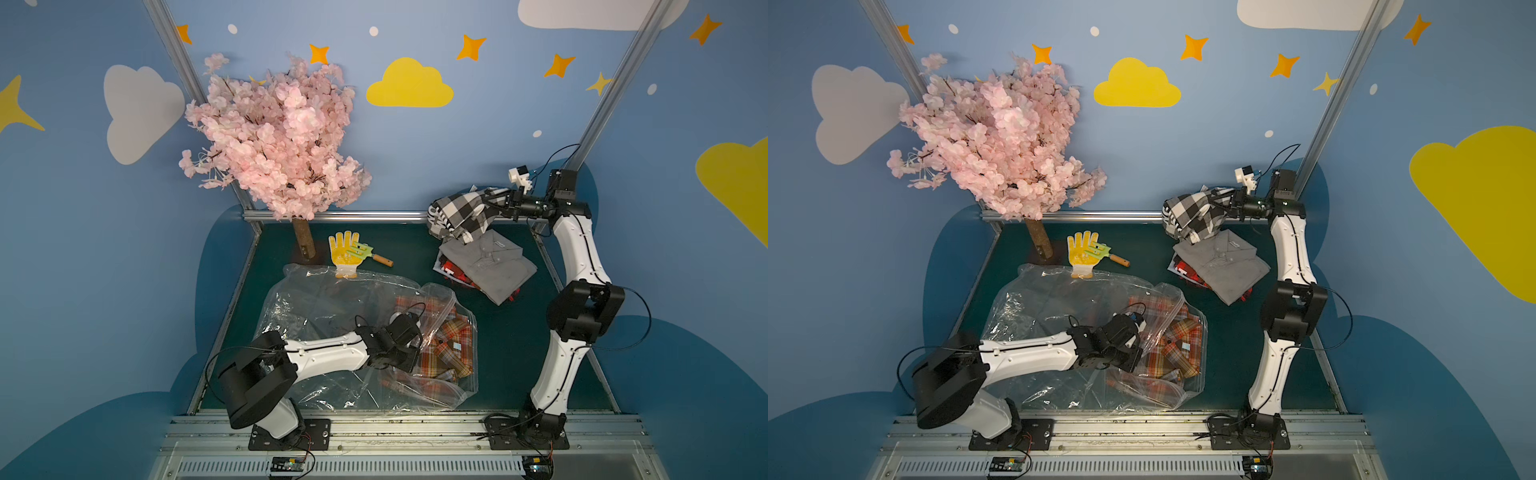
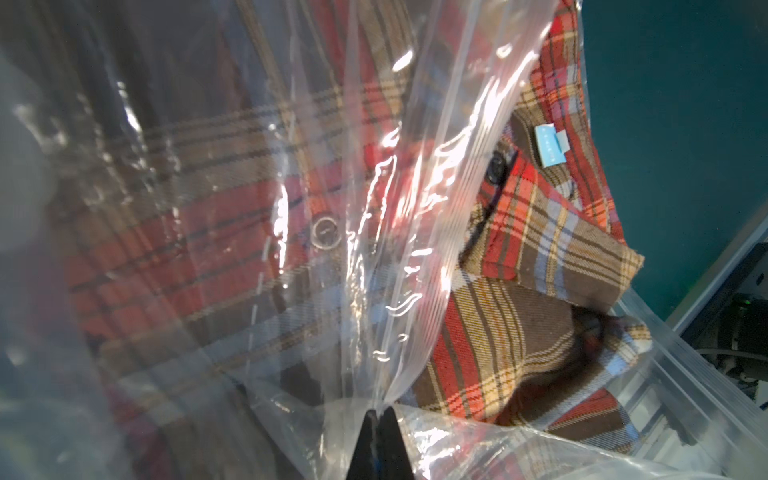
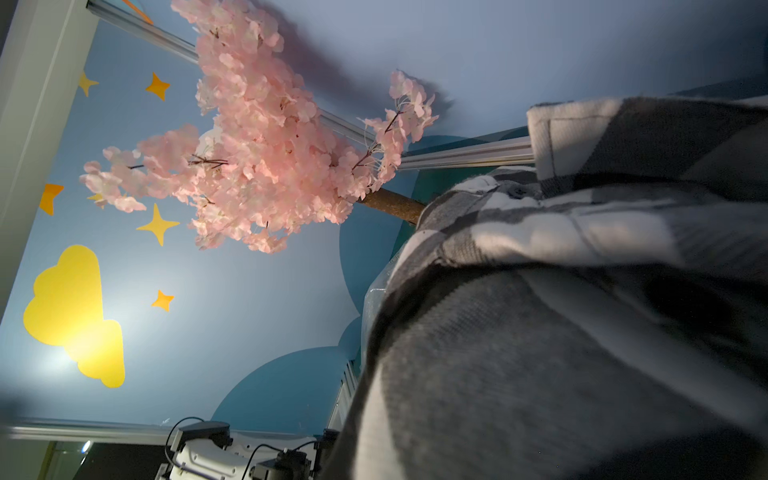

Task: Take the shirt out of the vacuum bag
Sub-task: Place the shirt at the center of the board.

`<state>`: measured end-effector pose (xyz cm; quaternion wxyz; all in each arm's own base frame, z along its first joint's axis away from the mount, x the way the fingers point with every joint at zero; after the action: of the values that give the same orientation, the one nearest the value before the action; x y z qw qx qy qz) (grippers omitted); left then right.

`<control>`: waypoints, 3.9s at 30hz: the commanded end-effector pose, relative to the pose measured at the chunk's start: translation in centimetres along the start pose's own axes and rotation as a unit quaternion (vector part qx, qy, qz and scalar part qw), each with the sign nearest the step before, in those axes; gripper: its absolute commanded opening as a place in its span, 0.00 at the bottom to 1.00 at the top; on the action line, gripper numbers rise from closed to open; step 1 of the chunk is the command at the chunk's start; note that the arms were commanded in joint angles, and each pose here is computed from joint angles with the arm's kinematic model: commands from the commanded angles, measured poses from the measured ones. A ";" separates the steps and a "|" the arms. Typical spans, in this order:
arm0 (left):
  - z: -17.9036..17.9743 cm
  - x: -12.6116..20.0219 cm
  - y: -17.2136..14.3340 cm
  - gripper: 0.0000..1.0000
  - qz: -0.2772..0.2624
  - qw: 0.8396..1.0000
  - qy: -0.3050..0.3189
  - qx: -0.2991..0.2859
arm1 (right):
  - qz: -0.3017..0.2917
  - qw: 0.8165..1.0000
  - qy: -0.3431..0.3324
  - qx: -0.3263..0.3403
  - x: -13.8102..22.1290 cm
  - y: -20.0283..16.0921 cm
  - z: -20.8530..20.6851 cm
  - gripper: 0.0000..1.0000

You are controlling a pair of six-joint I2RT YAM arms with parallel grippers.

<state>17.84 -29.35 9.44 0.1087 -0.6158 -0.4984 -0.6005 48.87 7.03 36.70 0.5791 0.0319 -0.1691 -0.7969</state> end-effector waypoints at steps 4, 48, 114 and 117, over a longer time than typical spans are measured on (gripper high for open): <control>-0.1 0.2 0.0 0.03 0.007 1.000 0.008 -0.003 | 0.014 0.995 0.084 0.048 1.6 -0.8 2.9 0.00; -0.1 0.6 -1.2 0.03 -0.006 1.000 -0.003 -0.014 | -0.098 0.949 -0.196 -0.227 11.2 -14.4 -14.9 0.00; -0.6 1.3 0.0 0.03 -0.034 0.999 -0.032 -0.018 | -0.212 0.906 -0.215 -0.295 12.7 -25.2 -22.2 0.85; -0.3 1.5 -0.1 0.03 -0.038 0.999 -0.029 -0.014 | -0.206 0.906 -0.232 -0.289 12.0 -24.8 -23.2 0.85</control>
<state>17.20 -28.92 9.93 0.0748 -0.6173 -0.5088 -0.5953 26.07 -2.39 8.60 0.3409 -0.3196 -0.0156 -0.8840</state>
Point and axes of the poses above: each gripper's point midway between its finger pads, its own x axis back along the fingers, its own z axis along the line the jaws close on, y = z × x, the point moved 5 cm from there along x, back along the fingers, and after that the axes turned 11 degrees about -x, right-handed, at the moved point
